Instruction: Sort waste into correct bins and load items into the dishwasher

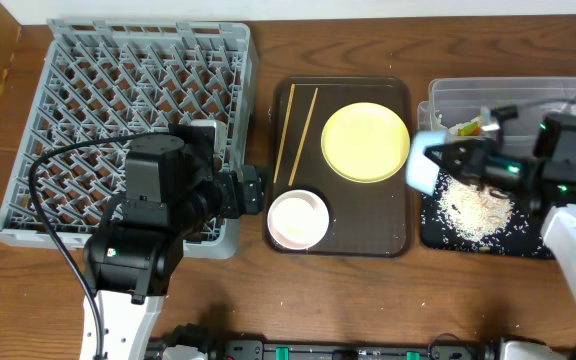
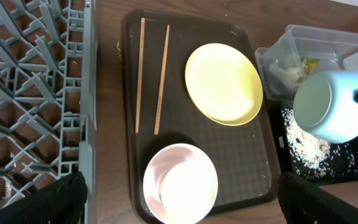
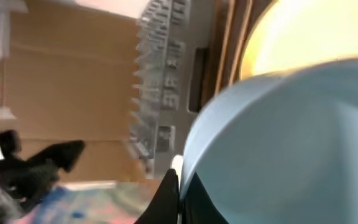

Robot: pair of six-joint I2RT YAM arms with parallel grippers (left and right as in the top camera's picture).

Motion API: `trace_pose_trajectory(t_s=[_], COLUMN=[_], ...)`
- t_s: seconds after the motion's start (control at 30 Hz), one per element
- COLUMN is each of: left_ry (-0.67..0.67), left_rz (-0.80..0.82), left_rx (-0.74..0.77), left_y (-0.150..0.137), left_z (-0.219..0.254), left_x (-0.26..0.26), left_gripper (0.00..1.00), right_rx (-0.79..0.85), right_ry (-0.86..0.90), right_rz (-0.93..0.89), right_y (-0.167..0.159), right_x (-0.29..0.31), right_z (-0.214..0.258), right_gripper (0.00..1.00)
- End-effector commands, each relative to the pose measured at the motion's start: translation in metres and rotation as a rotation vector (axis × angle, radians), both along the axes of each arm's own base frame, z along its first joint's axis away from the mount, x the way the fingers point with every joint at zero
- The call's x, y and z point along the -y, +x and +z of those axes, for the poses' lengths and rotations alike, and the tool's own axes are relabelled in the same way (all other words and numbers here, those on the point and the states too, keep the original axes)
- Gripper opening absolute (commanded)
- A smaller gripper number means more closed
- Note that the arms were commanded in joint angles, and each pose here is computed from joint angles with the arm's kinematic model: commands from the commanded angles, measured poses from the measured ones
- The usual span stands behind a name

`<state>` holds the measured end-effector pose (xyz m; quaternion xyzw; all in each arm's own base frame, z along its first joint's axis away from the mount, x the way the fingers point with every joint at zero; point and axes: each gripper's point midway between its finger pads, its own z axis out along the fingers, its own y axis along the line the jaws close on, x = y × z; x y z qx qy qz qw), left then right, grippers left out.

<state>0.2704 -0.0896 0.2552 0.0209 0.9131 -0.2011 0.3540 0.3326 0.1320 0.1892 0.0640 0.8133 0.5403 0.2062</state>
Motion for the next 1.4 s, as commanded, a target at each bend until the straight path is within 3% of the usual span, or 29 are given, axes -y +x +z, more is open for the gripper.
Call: trace_pose_trajectory(t_s=[0.0,0.13,0.3,0.57,0.6,0.63,0.67,0.8,0.97,1.2,1.37], left_ry=[-0.014,-0.014,-0.014,-0.014,-0.014,-0.014,-0.014,-0.014,-0.014,-0.014,-0.014], left_rz=[-0.014,-0.014,-0.014,-0.014,-0.014,-0.014,-0.014,-0.014,-0.014,-0.014,-0.014], left_rx=[0.016,0.016,0.016,0.016,0.016,0.016,0.016,0.016,0.016,0.016,0.016], left_y=[0.000,0.000,0.000,0.000,0.000,0.000,0.000,0.000,0.000,0.000,0.000], left_z=[0.008,0.008,0.008,0.008,0.008,0.008,0.008,0.008,0.008,0.008,0.008], left_x=[0.004,0.004,0.004,0.004,0.004,0.004,0.004,0.004,0.004,0.004,0.004], left_gripper=[0.98,0.98,0.98,0.98,0.98,0.98,0.98,0.98,0.98,0.98,0.98], right_rx=[0.194,0.195,0.143,0.082,0.080,0.089,0.113,0.207,0.280,0.233,0.309], right_ry=[-0.346,-0.654,-0.879,-0.976,-0.977,-0.976,-0.970,-0.946,-0.940,-0.841,-0.747], right_rz=[0.009,0.092,0.197,0.341,0.340,0.339,0.341,0.338,0.331,0.166,0.247], right_y=[0.002,-0.023,-0.062,-0.082,-0.081,-0.080,-0.076,-0.063,-0.048,-0.012,-0.007], right_x=[-0.026,-0.054,-0.078,-0.104,-0.104,-0.104,-0.106,-0.116,-0.124,-0.104,-0.105], right_z=[0.004,-0.031,-0.071,-0.125,-0.126,-0.126,-0.120,-0.085,-0.033,0.023,0.045], right_gripper=[0.01,0.01,0.01,0.01,0.11,0.27,0.36,0.46,0.48,0.49,0.56])
